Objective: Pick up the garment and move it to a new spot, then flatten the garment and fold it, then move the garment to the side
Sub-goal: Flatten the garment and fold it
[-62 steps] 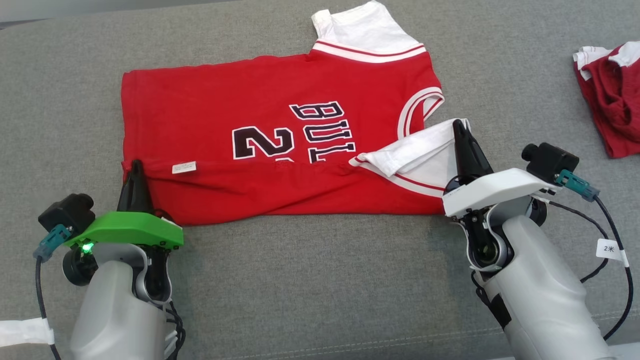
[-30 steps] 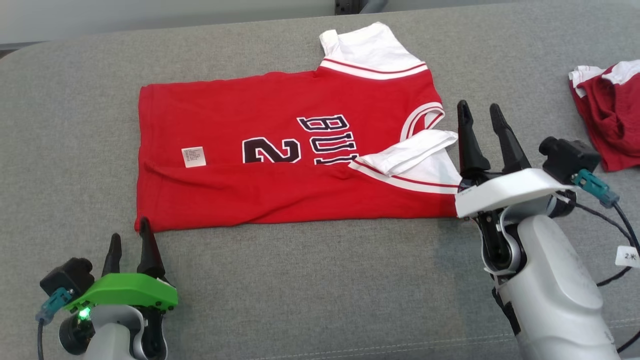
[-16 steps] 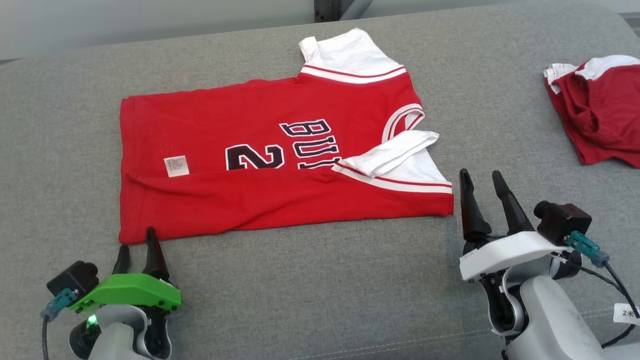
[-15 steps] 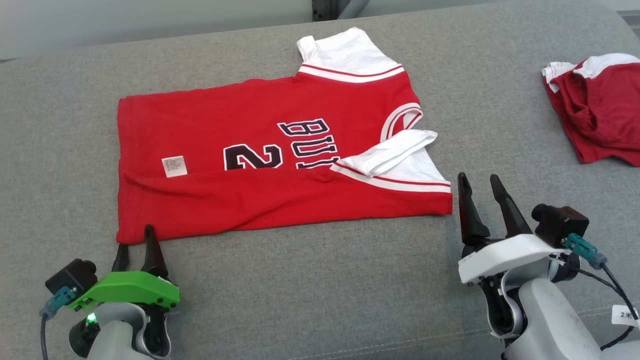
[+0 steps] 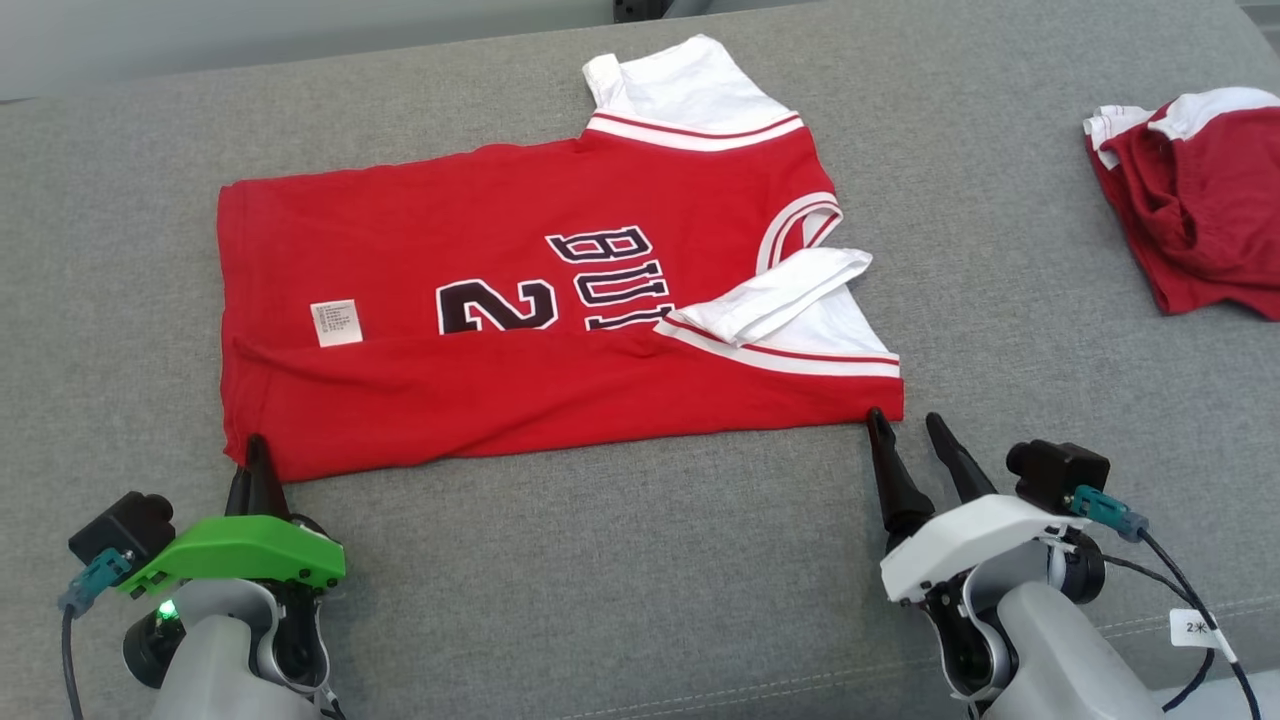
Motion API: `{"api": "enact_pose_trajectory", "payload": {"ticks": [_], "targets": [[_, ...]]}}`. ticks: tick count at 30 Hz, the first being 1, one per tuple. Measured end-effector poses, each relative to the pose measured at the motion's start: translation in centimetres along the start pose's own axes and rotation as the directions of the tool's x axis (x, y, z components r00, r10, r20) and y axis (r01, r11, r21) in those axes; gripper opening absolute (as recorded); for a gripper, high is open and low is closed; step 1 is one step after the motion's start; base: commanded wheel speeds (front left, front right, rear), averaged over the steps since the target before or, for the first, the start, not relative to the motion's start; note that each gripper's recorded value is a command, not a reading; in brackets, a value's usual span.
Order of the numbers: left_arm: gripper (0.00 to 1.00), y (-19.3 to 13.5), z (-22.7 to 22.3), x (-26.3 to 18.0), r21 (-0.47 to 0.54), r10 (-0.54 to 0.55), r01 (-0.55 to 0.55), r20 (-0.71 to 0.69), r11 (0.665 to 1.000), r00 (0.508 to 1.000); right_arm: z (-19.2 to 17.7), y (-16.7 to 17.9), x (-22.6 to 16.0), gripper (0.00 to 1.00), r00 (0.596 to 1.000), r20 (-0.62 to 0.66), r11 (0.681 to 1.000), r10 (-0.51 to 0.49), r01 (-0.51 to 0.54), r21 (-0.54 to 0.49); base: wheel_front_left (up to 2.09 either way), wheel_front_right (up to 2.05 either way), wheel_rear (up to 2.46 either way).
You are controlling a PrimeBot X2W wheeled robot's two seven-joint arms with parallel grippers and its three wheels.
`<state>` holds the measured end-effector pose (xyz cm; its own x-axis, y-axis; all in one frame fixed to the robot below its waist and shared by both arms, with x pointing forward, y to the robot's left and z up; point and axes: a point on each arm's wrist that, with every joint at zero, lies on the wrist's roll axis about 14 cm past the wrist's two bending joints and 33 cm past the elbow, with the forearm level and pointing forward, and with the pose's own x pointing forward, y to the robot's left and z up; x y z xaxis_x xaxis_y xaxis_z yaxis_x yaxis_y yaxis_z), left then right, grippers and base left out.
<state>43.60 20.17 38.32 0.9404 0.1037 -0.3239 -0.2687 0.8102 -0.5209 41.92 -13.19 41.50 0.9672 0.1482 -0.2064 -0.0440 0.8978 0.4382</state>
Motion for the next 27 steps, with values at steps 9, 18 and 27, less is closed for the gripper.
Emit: {"api": "enact_pose_trajectory", "payload": {"ticks": [9, 18, 27], "targets": [[0.0, 0.2, 0.4, -0.8, 0.0, 0.0, 0.0, 0.016, 1.0, 1.0, -1.2, 1.3, 2.2, 1.0, 0.997, -0.07, 0.991, 0.009, 0.0, 0.132, 0.0, 0.0, 0.0], [0.0, -0.3, 1.4, -1.3, -0.003, -0.021, 0.021, 0.048, 1.0, 0.999, -0.1, 2.3, 3.6, 0.0, 0.999, -0.051, 0.977, 0.014, -0.003, 0.214, 0.0, 0.0, 0.0], [0.0, -1.2, 2.9, -3.1, -0.076, -0.057, 0.067, 0.121, 0.995, 0.991, 6.1, 1.9, 3.4, 0.0, 0.99, 0.14, 0.983, 0.031, -0.055, 0.175, 0.0, 0.0, 0.0]]}}
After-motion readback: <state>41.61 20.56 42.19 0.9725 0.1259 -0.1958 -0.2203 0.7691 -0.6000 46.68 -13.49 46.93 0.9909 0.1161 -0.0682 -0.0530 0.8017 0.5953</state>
